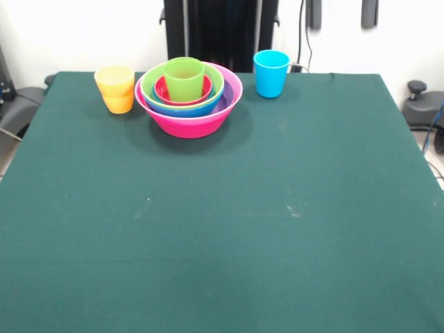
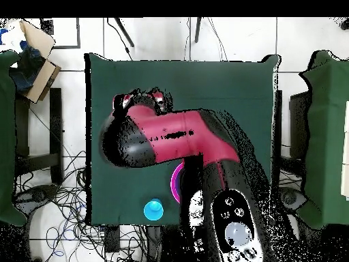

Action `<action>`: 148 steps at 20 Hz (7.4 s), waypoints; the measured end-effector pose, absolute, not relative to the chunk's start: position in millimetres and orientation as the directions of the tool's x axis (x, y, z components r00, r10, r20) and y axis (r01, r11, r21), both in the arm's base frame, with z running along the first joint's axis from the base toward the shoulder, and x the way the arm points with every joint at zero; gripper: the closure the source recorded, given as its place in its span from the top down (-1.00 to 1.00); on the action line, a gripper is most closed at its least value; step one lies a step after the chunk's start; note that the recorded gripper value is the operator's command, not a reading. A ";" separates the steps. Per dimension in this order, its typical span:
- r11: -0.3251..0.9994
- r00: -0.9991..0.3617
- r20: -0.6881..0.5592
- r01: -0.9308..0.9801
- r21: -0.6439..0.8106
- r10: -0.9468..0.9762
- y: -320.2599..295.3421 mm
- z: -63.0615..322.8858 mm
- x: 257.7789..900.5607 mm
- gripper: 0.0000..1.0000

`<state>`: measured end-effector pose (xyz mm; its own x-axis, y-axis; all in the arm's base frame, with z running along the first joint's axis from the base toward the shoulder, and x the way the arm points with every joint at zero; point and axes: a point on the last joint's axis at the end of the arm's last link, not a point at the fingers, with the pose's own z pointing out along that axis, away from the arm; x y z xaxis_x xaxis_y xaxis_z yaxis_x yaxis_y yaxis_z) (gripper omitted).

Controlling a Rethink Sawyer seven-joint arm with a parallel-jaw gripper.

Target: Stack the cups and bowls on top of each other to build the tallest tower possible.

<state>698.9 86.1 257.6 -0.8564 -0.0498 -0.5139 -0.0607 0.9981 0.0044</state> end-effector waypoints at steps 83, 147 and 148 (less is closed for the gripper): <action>0.985 -0.853 -0.516 0.144 -0.095 0.075 -14.0 183.8 450.1 1.00; 0.993 -0.925 -0.368 -0.064 -0.095 -0.095 25.8 146.1 433.0 1.00; 0.994 -0.926 -0.366 -0.057 -0.097 -0.089 20.2 142.5 441.9 1.00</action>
